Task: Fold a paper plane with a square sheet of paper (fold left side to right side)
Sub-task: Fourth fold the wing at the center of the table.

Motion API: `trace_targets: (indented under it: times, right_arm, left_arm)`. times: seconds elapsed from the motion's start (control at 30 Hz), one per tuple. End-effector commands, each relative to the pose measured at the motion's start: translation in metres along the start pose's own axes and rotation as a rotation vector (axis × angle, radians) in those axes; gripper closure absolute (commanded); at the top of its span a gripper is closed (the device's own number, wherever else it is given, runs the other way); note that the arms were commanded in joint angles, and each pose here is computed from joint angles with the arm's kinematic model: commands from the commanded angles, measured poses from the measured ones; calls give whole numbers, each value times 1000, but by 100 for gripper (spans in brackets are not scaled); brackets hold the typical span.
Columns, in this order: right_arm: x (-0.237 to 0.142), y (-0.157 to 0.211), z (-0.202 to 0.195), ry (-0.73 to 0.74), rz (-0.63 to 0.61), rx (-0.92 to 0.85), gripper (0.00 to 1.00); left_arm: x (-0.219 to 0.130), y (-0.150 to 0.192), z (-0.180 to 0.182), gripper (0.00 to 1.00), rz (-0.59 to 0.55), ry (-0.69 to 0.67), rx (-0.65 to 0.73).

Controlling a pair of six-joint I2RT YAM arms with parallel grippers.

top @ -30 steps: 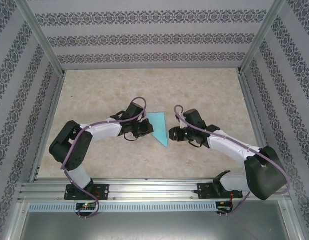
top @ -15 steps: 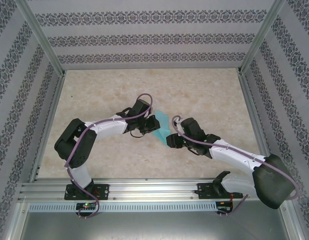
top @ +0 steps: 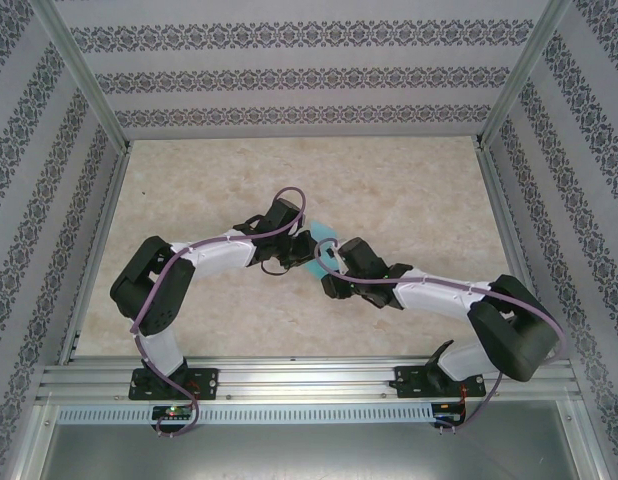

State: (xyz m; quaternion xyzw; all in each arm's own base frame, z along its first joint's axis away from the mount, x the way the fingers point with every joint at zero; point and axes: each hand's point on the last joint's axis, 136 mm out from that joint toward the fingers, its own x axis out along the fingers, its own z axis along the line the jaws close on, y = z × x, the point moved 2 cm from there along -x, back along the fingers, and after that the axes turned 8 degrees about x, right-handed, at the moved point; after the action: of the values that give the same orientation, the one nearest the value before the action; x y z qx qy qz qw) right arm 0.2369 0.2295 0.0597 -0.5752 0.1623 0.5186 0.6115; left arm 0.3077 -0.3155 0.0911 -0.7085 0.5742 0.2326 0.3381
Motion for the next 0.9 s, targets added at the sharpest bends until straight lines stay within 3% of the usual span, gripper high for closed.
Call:
trace_targets:
  times: [0.0,0.87]
  right_arm:
    - [1,-17,6,18,-55,-42,62]
    - [22,-2,-3,76,17,-37,70]
  left_arm:
    - [1,-3,-8,85,-3,3,3]
    - [3,-7,-11,82,-5,11,8]
